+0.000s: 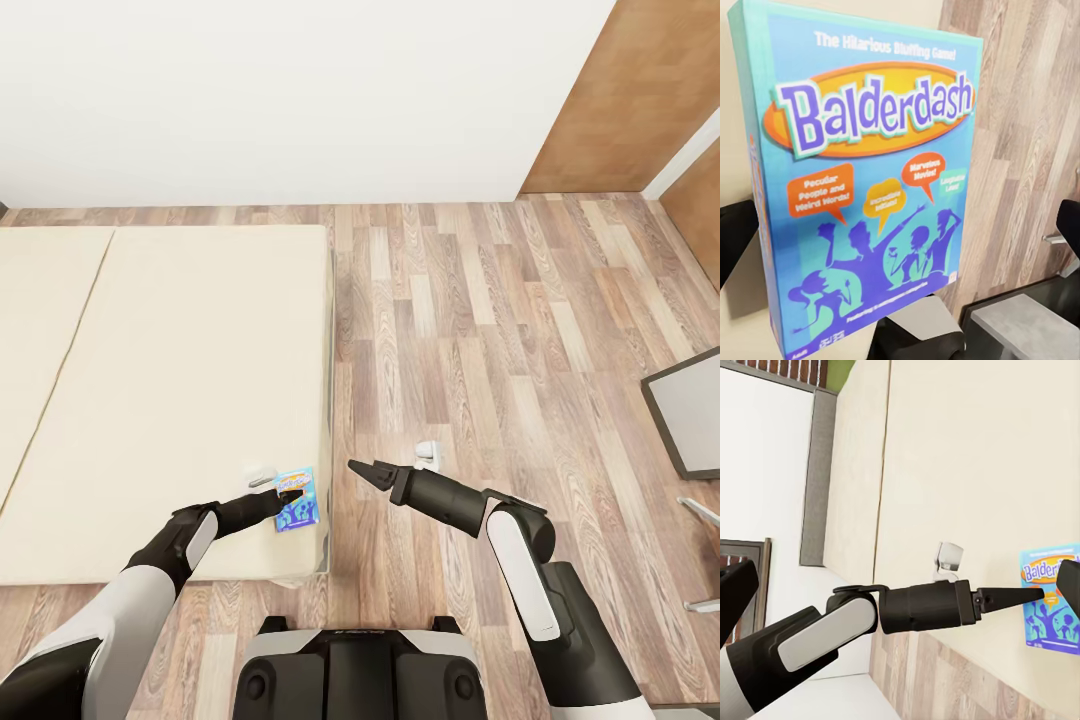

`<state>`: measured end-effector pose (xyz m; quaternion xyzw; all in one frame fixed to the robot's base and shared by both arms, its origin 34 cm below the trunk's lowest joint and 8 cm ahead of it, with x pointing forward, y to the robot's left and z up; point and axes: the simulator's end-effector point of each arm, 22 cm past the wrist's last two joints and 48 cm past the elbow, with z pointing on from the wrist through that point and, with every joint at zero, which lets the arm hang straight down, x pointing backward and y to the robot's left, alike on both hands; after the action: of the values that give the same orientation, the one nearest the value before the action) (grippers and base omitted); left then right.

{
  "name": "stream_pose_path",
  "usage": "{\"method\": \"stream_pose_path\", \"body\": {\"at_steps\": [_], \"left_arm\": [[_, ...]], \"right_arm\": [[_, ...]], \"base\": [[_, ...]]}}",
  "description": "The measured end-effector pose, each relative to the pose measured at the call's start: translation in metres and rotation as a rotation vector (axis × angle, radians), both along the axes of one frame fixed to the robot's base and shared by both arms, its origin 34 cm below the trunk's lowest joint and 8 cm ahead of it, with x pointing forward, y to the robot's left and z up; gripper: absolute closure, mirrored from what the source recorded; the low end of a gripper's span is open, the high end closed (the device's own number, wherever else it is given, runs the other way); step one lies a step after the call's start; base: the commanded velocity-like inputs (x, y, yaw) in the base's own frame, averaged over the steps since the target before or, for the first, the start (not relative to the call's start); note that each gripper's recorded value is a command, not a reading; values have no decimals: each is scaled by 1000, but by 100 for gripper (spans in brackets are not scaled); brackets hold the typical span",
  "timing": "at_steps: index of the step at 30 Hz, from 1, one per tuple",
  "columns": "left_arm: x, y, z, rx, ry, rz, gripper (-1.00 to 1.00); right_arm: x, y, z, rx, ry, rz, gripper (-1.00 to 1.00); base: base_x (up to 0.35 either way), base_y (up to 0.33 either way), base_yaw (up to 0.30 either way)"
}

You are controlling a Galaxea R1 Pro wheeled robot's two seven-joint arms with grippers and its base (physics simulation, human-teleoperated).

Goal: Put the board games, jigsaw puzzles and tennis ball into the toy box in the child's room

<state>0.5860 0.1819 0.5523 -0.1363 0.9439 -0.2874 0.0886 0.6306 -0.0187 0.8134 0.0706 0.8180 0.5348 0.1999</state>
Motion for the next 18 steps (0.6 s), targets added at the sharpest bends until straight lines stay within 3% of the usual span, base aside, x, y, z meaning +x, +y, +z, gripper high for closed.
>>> {"method": "stream_pose_path", "body": {"at_steps": [18], "left_arm": [[-4, 0, -4, 1, 9, 0, -100]], "right_arm": [[-2, 0, -5, 0, 11, 1, -100]], "base": [[0, 0, 0]]}}
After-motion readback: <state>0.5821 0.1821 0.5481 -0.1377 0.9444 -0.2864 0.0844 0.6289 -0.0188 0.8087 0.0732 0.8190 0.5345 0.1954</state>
